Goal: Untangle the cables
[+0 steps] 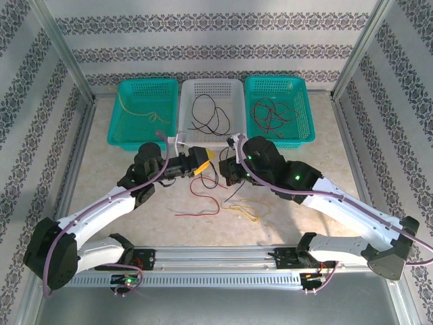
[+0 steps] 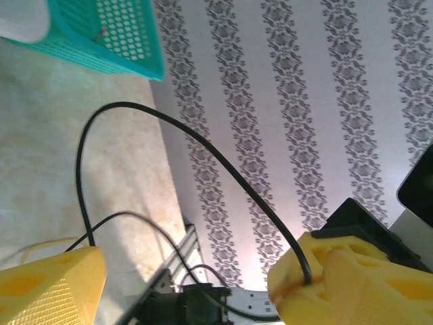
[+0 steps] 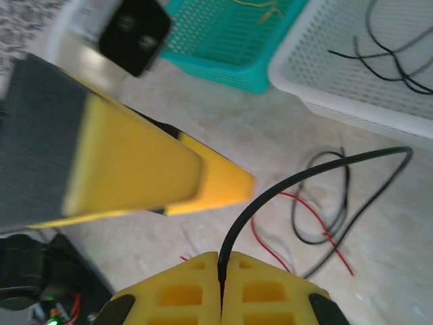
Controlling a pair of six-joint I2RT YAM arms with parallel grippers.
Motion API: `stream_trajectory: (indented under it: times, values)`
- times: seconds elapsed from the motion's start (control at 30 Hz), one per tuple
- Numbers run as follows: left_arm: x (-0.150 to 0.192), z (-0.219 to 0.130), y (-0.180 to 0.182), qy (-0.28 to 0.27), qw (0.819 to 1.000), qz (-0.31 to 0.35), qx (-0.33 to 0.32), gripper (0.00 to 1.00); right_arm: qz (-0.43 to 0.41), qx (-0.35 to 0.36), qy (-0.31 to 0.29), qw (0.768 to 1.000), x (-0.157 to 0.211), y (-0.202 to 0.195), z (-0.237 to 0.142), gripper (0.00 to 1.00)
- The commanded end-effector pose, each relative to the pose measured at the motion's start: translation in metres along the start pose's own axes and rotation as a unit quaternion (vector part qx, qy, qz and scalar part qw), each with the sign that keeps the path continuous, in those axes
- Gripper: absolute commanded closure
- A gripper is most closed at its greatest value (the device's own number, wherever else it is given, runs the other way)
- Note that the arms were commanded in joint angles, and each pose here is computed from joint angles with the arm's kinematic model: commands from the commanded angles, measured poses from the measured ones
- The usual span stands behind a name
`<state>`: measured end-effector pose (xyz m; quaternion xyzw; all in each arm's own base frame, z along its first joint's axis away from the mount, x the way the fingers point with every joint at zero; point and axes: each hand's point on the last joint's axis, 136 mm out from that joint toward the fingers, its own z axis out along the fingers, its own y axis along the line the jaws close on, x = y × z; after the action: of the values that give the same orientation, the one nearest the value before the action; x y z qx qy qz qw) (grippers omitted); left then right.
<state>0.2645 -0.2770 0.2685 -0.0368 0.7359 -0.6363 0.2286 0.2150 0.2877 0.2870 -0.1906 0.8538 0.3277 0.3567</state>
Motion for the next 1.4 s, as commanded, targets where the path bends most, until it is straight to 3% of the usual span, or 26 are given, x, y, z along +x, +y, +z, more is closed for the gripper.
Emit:
stream_trajectory:
  times: [0.0,0.23,0.37,0.57,0.77,0.87,1.03,1.07,1.13,1.2,1.27,1.37]
  values:
    - [-0.006,0.002,-0.032,-0.014,0.998,0.004,0.067,0.17,-0.015,-0.065,-0.011,0.998,-0.007,0.027,-0.005,1.00]
    - [-0.012,0.008,-0.034,-0.022,0.997,-0.009,0.076,0.20,-0.021,-0.122,0.006,0.992,0.001,0.047,-0.003,1.00]
    - [-0.011,0.011,-0.032,-0.016,0.997,-0.017,0.080,0.30,-0.018,-0.126,0.015,0.992,0.006,0.048,0.002,1.00]
    - [-0.013,0.009,-0.040,-0.018,0.996,-0.004,0.087,0.67,-0.015,-0.127,0.036,0.991,0.015,0.048,0.013,1.00]
    - [-0.023,-0.002,-0.063,-0.039,0.995,0.065,0.070,1.00,-0.003,-0.106,0.046,0.993,0.023,0.038,0.021,1.00]
    - [-0.030,-0.014,-0.083,-0.069,0.988,0.114,0.074,1.00,0.012,-0.087,0.048,0.995,0.028,0.029,0.026,1.00]
    - [-0.032,-0.044,-0.134,-0.123,0.962,0.191,0.153,1.00,0.056,-0.083,0.054,0.993,0.036,0.021,0.042,0.98]
    - [-0.031,-0.046,-0.137,-0.125,0.960,0.194,0.161,1.00,0.061,-0.085,0.054,0.993,0.036,0.021,0.044,0.92]
    - [-0.030,-0.047,-0.140,-0.123,0.959,0.194,0.167,1.00,0.068,-0.088,0.048,0.993,0.036,0.021,0.046,0.71]
    - [-0.030,-0.046,-0.138,-0.122,0.960,0.190,0.165,1.00,0.071,-0.094,0.040,0.992,0.034,0.022,0.047,0.64]
    - [-0.031,-0.048,-0.140,-0.124,0.959,0.189,0.169,1.00,0.073,-0.099,0.035,0.992,0.031,0.024,0.047,0.66]
    - [-0.031,-0.050,-0.144,-0.128,0.957,0.189,0.177,1.00,0.074,-0.106,0.032,0.991,0.028,0.026,0.048,0.81]
